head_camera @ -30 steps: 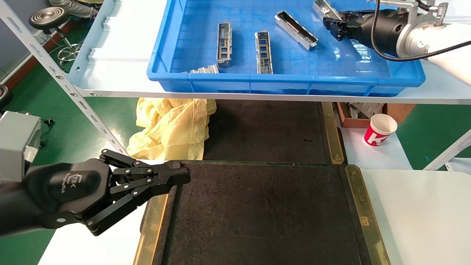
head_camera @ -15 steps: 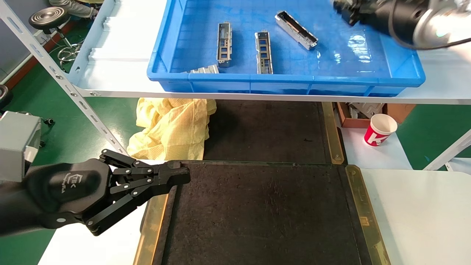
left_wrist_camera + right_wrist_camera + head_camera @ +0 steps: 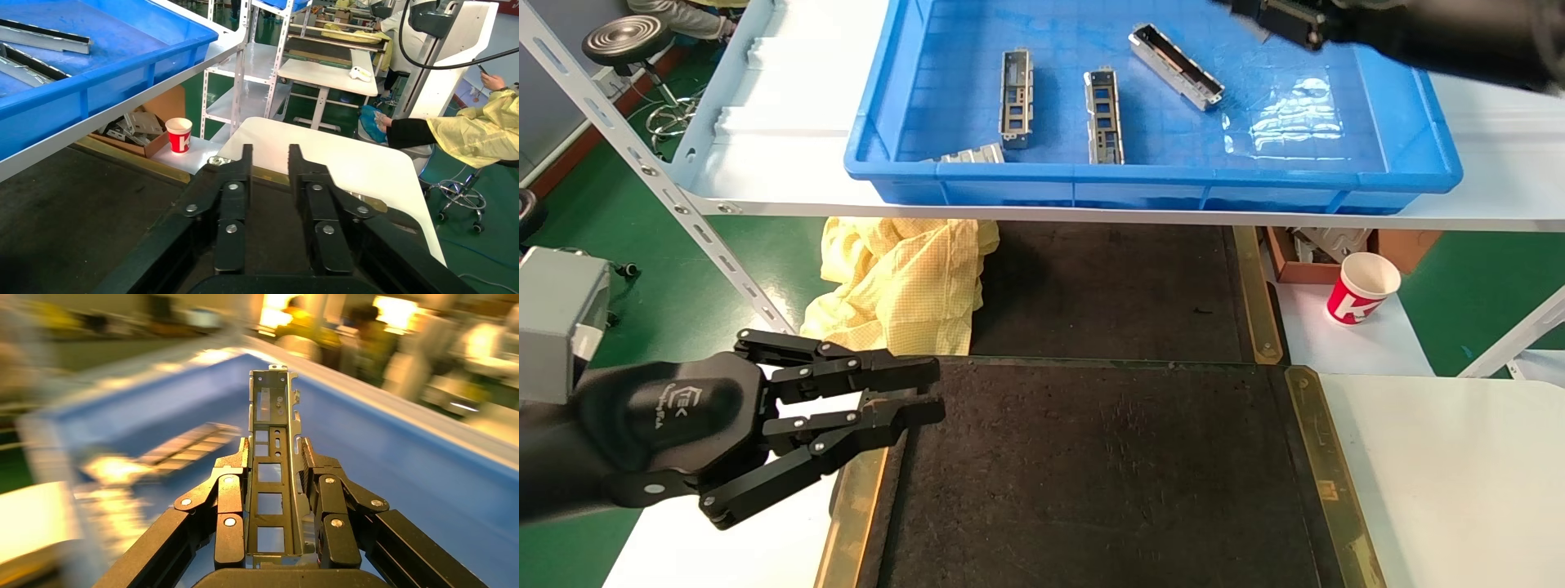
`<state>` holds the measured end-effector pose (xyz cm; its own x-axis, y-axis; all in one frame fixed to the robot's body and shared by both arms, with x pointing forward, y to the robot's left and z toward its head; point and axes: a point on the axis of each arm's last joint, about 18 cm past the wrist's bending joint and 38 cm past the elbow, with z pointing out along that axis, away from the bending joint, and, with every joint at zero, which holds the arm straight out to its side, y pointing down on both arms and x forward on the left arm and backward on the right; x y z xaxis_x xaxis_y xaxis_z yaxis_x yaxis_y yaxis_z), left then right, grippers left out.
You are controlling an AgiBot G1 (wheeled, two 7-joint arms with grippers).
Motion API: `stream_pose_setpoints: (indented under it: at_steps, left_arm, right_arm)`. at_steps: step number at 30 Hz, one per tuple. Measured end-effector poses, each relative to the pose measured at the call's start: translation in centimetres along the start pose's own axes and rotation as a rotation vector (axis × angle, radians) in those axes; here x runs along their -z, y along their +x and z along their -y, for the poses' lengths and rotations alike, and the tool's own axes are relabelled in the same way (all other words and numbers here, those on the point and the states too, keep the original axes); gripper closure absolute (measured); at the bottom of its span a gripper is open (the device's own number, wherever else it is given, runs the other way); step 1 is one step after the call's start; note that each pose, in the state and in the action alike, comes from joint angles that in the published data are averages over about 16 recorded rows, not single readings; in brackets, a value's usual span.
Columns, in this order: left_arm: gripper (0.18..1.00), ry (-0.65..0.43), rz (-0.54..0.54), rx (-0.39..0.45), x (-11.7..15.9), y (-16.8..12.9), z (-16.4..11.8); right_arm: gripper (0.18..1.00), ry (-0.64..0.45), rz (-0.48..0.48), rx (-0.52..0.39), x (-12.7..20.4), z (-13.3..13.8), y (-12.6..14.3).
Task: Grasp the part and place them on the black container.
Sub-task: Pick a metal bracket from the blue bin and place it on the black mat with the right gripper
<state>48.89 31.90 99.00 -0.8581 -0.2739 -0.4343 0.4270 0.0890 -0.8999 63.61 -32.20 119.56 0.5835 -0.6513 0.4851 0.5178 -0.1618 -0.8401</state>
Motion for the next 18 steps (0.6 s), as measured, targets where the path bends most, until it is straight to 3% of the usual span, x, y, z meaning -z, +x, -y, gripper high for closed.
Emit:
stream_pose_setpoints:
  at_steps: [7,18]
  left_arm:
    - [0.793,0.0,0.0,0.0,0.0,0.0,0.0]
    - [0.547,0.0,0.0,0.0,0.0,0.0,0.0]
  right_arm:
    - [0.83,0.012,0.203,-0.018,2.5,-0.3,-3.4]
    - [0.83,-0.062,0.373,0.005,4.6,-2.6,-7.6]
